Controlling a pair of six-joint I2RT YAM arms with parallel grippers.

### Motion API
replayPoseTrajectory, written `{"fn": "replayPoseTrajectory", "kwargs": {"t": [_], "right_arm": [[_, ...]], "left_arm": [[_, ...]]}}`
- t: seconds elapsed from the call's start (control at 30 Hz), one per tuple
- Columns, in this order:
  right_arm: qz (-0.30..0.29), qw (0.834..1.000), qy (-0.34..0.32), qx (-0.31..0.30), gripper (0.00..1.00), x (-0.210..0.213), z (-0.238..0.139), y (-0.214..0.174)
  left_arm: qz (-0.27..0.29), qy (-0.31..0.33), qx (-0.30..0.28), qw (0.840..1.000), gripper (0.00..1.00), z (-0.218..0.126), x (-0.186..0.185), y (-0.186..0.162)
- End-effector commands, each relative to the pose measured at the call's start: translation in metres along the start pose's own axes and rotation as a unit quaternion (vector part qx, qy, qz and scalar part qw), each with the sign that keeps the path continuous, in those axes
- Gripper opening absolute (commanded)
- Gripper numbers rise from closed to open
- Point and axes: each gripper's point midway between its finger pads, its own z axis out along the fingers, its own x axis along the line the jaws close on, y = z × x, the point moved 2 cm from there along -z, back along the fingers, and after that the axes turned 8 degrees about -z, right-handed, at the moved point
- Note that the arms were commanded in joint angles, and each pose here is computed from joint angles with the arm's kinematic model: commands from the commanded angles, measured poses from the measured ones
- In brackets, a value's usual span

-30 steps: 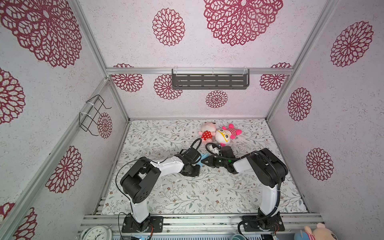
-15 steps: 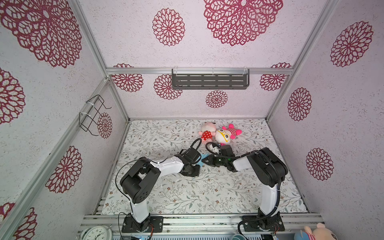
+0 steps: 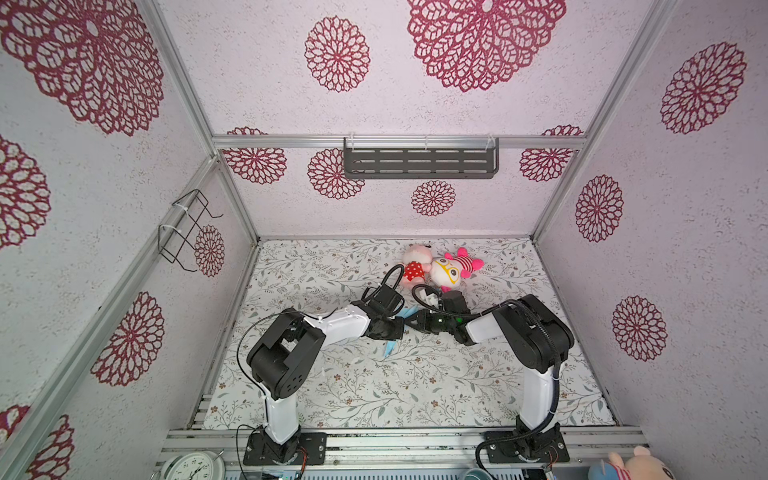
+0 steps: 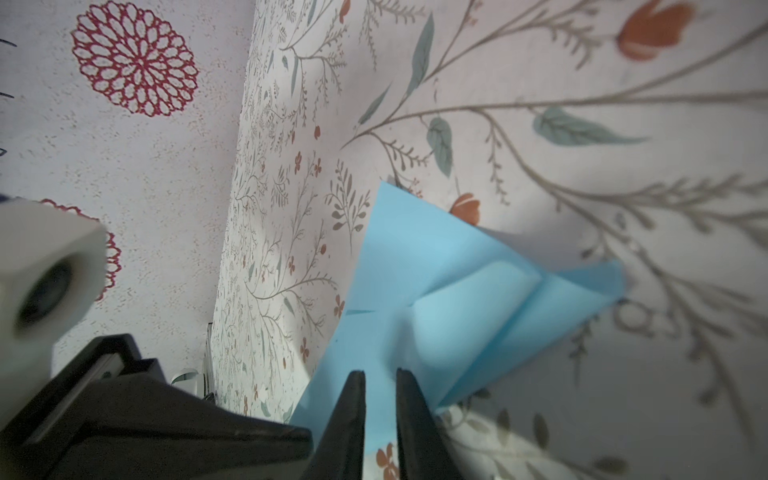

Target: Fold a paper plane with a square sheet of paper (pick it up from the middle)

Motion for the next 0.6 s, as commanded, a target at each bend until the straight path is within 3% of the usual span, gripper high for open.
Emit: {"fn": "replayPoseTrajectory", "kwargs": {"t": [0.0, 0.2, 0.57], "right_arm": [[0.024, 0.999, -0.019, 0.017, 0.19, -0.014, 0.002, -0.013], [0.023, 0.999, -0.035, 0.005, 0.2, -0.024, 0.0, -0.002], [0.063, 0.99, -0.11, -0.067, 0.14, -0.084, -0.022, 0.041]], "left_arm": [[-0.001, 0.018, 0.005, 1.0, 0.01, 0.008, 0.009, -0.001], [-0.002, 0.041, 0.023, 0.999, 0.0, 0.011, 0.021, -0.012], [0.002, 0.05, 0.032, 0.998, 0.0, 0.011, 0.029, -0.021]]}}
